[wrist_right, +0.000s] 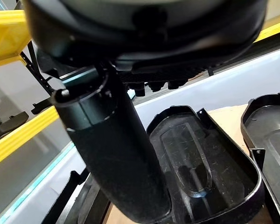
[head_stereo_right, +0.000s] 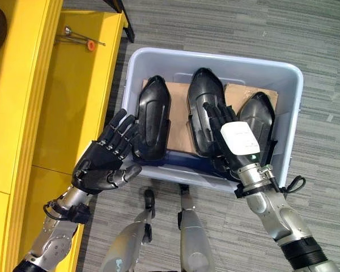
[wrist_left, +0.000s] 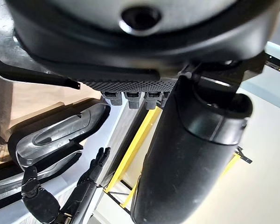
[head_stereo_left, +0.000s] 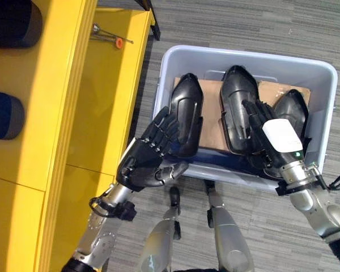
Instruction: Move parts from the plastic box to the shelf.
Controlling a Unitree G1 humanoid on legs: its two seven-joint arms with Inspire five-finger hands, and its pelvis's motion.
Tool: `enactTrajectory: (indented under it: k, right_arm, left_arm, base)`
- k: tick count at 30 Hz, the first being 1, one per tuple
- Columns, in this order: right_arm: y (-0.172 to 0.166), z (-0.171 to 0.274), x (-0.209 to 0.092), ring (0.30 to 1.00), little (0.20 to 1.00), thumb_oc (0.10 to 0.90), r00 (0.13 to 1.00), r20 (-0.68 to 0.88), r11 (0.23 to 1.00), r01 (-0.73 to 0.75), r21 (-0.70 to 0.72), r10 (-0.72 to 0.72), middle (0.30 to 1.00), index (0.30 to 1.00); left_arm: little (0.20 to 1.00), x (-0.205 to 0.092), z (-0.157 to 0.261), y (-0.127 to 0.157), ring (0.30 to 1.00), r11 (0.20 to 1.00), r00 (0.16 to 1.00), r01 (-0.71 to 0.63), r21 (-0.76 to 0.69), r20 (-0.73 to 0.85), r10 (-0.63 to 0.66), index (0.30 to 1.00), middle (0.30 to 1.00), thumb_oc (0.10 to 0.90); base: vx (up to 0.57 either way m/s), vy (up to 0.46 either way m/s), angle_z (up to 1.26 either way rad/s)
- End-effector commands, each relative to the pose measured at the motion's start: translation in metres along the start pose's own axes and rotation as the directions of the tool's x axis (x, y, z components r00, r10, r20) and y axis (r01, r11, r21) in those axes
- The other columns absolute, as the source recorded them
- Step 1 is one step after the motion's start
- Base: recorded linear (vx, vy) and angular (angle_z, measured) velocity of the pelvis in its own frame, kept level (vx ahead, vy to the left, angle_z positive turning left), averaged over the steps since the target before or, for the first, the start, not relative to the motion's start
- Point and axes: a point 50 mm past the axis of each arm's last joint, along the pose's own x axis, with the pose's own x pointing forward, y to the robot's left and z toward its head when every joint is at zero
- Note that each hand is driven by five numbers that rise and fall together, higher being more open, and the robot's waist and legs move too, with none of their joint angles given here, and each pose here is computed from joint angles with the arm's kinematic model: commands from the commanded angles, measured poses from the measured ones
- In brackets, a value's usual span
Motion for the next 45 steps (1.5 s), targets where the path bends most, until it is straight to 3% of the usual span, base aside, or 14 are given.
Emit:
enactTrajectory:
  k: [1, 26, 32, 33, 34, 35, 36, 37, 43, 45]
  right_arm:
    - [-0.029, 0.012, 0.021, 1.000, 1.000, 0.900, 0.986, 0.119, 0.991, 0.125, -0.057, -0.117, 1.000, 1.000]
    - [0.015, -0.020, 0.031, 1.000, 1.000, 0.900, 0.998, -0.046, 0.981, 0.027, -0.191, -0.036, 1.000, 1.000]
    - [0.038, -0.055, 0.029, 1.000, 1.000, 0.900, 0.945, -0.323, 0.972, -0.114, -0.205, 0.043, 1.000, 1.000]
    - [0.043, -0.061, 0.028, 0.940, 0.940, 0.857, 0.929, -0.364, 0.970, -0.138, -0.198, 0.058, 0.940, 0.940]
    - [0.050, -0.071, 0.025, 0.819, 0.819, 0.771, 0.895, -0.438, 0.965, -0.187, -0.186, 0.089, 0.819, 0.819]
    - [0.050, -0.071, 0.025, 0.819, 0.819, 0.771, 0.895, -0.438, 0.965, -0.187, -0.186, 0.089, 0.819, 0.819]
    - [0.057, -0.076, 0.024, 0.462, 0.462, 0.516, 0.871, -0.474, 0.958, -0.234, -0.164, 0.131, 0.462, 0.462]
    - [0.061, -0.080, 0.024, 0.300, 0.300, 0.400, 0.847, -0.507, 0.951, -0.270, -0.148, 0.162, 0.300, 0.300]
    - [0.075, -0.104, -0.002, 0.300, 0.300, 0.400, 0.684, -0.702, 0.912, -0.391, -0.124, 0.198, 0.300, 0.300]
    - [0.080, -0.107, -0.010, 0.300, 0.300, 0.400, 0.666, -0.720, 0.903, -0.409, -0.135, 0.194, 0.300, 0.300]
  left_arm:
    - [1.000, 0.010, 0.038, -0.011, 1.000, 0.981, 0.981, 0.140, 0.134, 0.118, -0.156, 1.000, 1.000, 0.900]
    - [1.000, 0.018, 0.028, -0.012, 1.000, 0.975, 0.977, 0.187, 0.122, 0.083, -0.197, 1.000, 1.000, 0.900]
    - [1.000, 0.024, 0.022, -0.015, 1.000, 0.972, 0.972, 0.209, 0.111, 0.082, -0.218, 1.000, 1.000, 0.900]
    - [1.000, 0.026, 0.021, -0.016, 1.000, 0.970, 0.971, 0.217, 0.109, 0.081, -0.226, 1.000, 1.000, 0.900]
    - [1.000, 0.027, 0.019, -0.016, 1.000, 0.969, 0.969, 0.226, 0.103, 0.075, -0.234, 1.000, 1.000, 0.900]
    - [1.000, 0.027, 0.019, -0.016, 1.000, 0.969, 0.969, 0.226, 0.103, 0.076, -0.234, 1.000, 1.000, 0.900]
    - [1.000, 0.030, 0.017, -0.017, 1.000, 0.966, 0.967, 0.238, 0.098, 0.072, -0.245, 1.000, 1.000, 0.900]
    - [1.000, 0.032, 0.016, -0.018, 1.000, 0.965, 0.965, 0.248, 0.091, 0.070, -0.254, 1.000, 1.000, 0.900]
    - [1.000, 0.036, 0.011, -0.025, 1.000, 0.956, 0.955, 0.288, 0.061, 0.061, -0.292, 1.000, 1.000, 0.900]
    - [1.000, 0.037, 0.010, -0.028, 1.000, 0.953, 0.951, 0.300, 0.038, 0.064, -0.302, 1.000, 1.000, 0.900]
  base:
    - [0.00, 0.000, 0.00]
    - [0.00, -0.006, 0.03]
    - [0.00, -0.002, 0.01]
    - [0.00, -0.003, 0.04]
    - [0.00, -0.004, 0.06]
    - [0.00, -0.005, 0.09]
    - [0.00, -0.001, 0.12]
    - [0.00, 0.001, 0.11]
    - [0.00, 0.008, 0.04]
    - [0.00, 0.026, -0.07]
